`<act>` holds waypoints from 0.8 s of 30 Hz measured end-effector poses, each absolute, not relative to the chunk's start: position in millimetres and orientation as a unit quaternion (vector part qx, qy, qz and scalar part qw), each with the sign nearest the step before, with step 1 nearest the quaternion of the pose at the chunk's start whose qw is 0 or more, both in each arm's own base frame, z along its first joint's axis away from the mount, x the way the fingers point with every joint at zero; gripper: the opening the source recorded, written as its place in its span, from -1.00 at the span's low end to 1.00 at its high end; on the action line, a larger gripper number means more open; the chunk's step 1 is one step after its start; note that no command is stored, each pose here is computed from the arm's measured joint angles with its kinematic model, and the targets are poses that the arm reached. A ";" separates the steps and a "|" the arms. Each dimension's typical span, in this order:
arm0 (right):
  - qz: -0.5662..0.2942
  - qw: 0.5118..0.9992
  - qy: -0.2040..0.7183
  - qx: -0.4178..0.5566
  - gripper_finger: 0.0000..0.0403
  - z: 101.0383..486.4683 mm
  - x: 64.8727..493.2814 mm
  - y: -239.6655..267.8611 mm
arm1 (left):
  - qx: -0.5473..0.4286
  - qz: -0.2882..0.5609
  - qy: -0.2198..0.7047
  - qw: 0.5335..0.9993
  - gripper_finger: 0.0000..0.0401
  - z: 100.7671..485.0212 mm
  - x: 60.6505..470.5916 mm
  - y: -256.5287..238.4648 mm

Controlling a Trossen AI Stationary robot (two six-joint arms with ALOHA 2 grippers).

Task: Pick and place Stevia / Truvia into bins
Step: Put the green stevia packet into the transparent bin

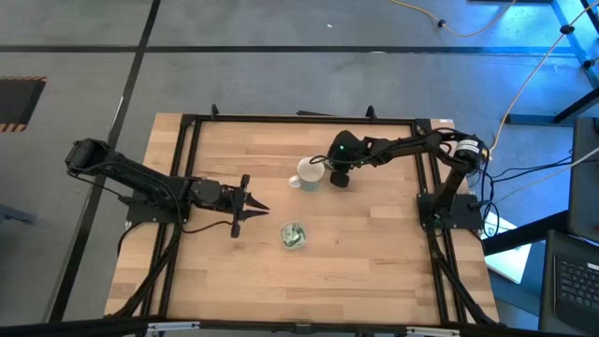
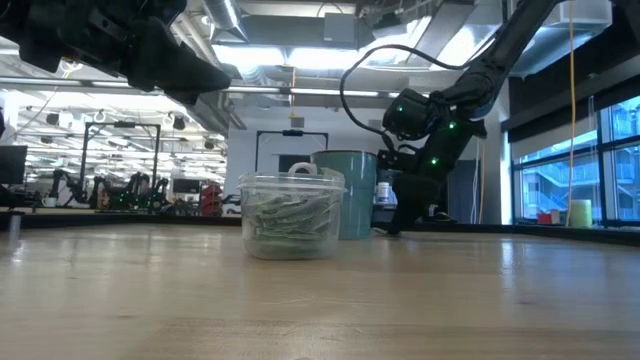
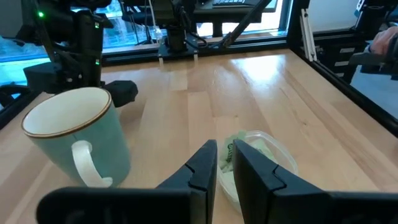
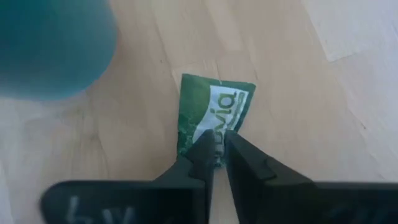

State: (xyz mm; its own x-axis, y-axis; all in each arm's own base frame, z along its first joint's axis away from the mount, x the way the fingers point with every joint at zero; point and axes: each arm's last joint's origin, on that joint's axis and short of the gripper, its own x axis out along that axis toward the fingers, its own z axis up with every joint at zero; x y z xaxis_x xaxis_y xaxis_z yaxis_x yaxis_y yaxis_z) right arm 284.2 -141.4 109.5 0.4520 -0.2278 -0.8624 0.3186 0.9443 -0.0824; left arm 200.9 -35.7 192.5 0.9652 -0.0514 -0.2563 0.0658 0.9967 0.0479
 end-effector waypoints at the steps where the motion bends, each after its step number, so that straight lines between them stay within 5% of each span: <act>1: -0.160 0.851 0.498 0.046 -0.81 109.4 284.2 -141.2 | 0.028 -0.030 0.128 0.991 -0.77 192.5 200.9 -35.7; 13: -0.169 0.846 0.503 0.063 -0.98 125.1 276.8 -133.5 | 0.021 -0.029 0.128 0.991 -0.77 192.6 200.9 -35.7; 24: -0.128 0.872 0.465 0.087 -0.99 197.7 261.1 -66.6 | 0.014 -0.028 0.131 0.991 -0.76 192.1 200.8 -35.7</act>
State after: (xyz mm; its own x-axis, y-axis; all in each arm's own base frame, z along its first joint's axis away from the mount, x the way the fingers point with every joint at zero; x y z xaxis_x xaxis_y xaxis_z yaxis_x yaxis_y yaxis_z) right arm 261.1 -66.6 197.7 0.5350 -0.1424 -0.8328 0.3041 0.9521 0.0326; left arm 200.8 -35.7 192.1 0.9642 -0.0512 -0.2603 0.0587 0.9981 0.0211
